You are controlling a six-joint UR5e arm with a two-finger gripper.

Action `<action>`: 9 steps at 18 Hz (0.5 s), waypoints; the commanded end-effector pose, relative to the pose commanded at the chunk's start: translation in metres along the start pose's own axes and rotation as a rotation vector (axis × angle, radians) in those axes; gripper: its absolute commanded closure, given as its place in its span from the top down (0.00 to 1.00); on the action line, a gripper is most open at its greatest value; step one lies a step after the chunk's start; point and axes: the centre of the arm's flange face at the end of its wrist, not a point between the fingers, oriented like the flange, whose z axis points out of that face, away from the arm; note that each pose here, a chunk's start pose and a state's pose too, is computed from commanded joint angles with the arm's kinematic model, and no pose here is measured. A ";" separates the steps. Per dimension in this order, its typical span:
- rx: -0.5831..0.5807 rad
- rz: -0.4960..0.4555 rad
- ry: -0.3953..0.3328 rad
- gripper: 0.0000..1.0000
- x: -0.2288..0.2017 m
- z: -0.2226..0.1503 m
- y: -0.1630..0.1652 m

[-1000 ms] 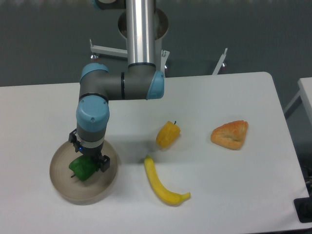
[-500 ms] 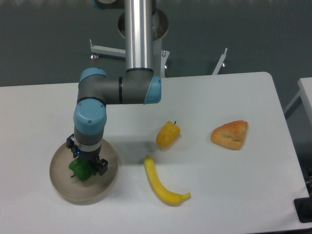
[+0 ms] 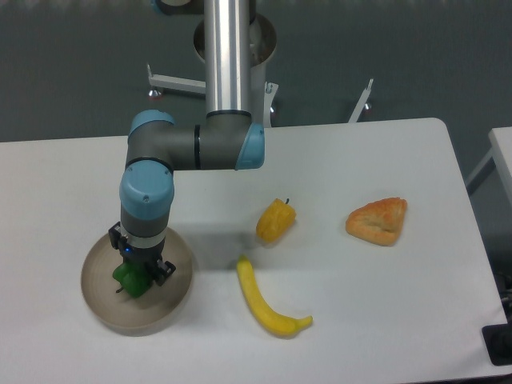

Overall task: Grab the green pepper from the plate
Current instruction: 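Lift the grasped green pepper up off the plate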

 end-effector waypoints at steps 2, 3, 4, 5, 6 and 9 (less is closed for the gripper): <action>0.015 -0.025 -0.015 0.37 -0.019 -0.025 0.008; 0.011 -0.046 -0.015 0.37 -0.032 -0.036 0.018; 0.009 -0.042 -0.015 0.36 -0.041 -0.049 0.024; 0.003 -0.035 -0.011 0.36 -0.056 -0.061 0.035; -0.006 -0.032 -0.011 0.36 -0.078 -0.074 0.052; 0.017 -0.017 -0.077 0.36 -0.152 -0.136 0.111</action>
